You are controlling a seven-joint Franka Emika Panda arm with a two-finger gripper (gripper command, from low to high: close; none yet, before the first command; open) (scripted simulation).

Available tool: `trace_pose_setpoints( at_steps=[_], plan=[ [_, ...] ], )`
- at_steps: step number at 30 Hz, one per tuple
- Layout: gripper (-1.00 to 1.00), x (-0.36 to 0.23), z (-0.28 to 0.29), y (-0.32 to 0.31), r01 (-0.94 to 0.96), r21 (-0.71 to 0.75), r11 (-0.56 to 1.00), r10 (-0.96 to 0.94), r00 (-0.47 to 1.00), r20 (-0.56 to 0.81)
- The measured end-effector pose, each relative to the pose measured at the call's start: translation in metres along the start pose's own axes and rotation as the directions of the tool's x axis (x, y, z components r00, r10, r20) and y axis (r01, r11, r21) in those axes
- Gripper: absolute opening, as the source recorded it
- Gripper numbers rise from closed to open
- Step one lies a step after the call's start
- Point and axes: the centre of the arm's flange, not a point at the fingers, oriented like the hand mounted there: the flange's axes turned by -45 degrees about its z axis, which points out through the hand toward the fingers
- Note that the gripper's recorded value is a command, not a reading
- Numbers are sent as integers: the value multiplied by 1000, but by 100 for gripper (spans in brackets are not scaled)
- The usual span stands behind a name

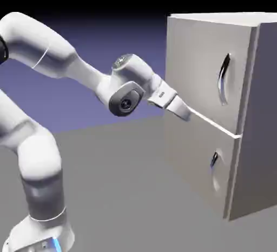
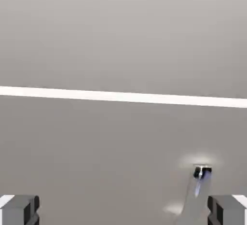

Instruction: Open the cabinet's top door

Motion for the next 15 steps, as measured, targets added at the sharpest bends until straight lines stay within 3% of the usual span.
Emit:
trace_pose_setpoints(
  at_steps=[15],
  plan=[
    [0,40,-47,-21,51,-8,999,-52,987,-155]
  ],
)
